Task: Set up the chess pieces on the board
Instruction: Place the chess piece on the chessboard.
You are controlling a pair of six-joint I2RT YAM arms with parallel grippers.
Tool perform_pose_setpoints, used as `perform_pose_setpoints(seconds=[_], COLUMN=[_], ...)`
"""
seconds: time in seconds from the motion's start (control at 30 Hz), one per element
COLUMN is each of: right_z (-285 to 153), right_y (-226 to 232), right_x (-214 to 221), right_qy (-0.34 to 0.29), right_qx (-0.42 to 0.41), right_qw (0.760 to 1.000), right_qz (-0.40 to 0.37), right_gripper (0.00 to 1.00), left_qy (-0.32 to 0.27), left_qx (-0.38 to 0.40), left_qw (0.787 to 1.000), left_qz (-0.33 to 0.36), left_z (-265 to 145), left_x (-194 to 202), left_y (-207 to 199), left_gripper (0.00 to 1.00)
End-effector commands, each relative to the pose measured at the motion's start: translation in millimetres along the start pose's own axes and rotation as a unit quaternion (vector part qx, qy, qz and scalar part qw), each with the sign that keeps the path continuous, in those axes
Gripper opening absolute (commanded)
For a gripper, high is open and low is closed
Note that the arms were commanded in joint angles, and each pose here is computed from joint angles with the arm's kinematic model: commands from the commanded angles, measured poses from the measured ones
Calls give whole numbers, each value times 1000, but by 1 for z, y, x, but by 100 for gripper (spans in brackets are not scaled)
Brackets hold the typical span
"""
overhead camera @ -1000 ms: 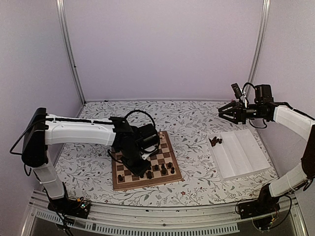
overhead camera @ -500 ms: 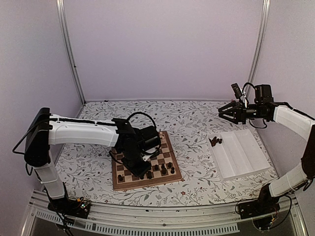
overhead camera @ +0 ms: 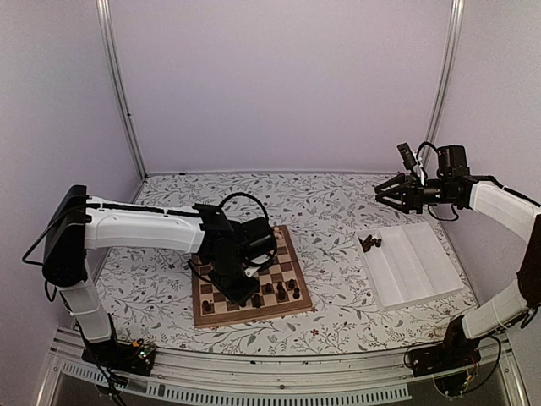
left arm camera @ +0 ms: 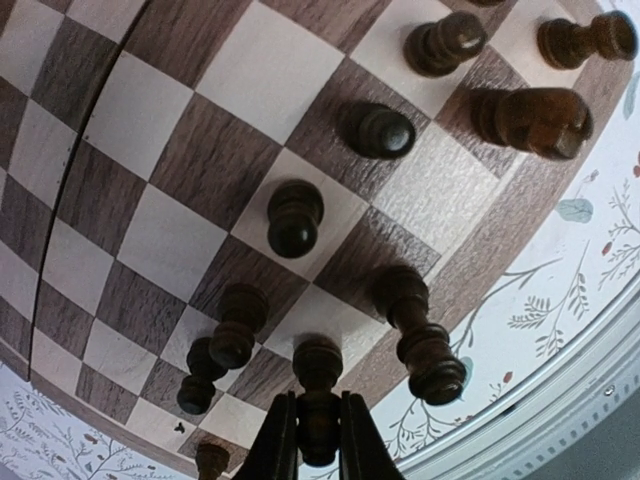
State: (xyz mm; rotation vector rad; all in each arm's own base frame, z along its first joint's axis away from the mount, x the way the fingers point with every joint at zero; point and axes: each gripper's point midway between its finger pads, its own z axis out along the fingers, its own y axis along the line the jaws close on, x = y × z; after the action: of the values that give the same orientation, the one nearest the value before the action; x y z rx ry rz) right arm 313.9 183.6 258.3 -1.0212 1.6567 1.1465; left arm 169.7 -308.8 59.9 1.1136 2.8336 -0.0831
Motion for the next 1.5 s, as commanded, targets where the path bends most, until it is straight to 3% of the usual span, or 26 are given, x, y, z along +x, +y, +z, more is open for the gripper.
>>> perform_pose_setpoints(seconds=[0.0, 1.07, 1.23, 1.47], right_z=[2, 2, 2, 2], right_y=[3, 3, 3, 3], right_x=[2, 2, 2, 2], right_qy=[0, 0, 0, -1], right_qx=[-10, -11, -10, -11], right_qw=[1000, 1000, 1000, 1000], right_qz=[1, 2, 4, 4], right_gripper=[47, 48, 48, 48], left_qy=[-2, 7, 2, -5], left_qx=[-7, -1, -1, 1], left_qw=[1000, 1000, 1000, 1000], left_qz=[7, 3, 1, -2], left_z=[4, 6, 2, -4], left_x=[-2, 1, 0, -1], left_y=[-3, -6, -5, -5], left_gripper=[9, 15, 9, 8])
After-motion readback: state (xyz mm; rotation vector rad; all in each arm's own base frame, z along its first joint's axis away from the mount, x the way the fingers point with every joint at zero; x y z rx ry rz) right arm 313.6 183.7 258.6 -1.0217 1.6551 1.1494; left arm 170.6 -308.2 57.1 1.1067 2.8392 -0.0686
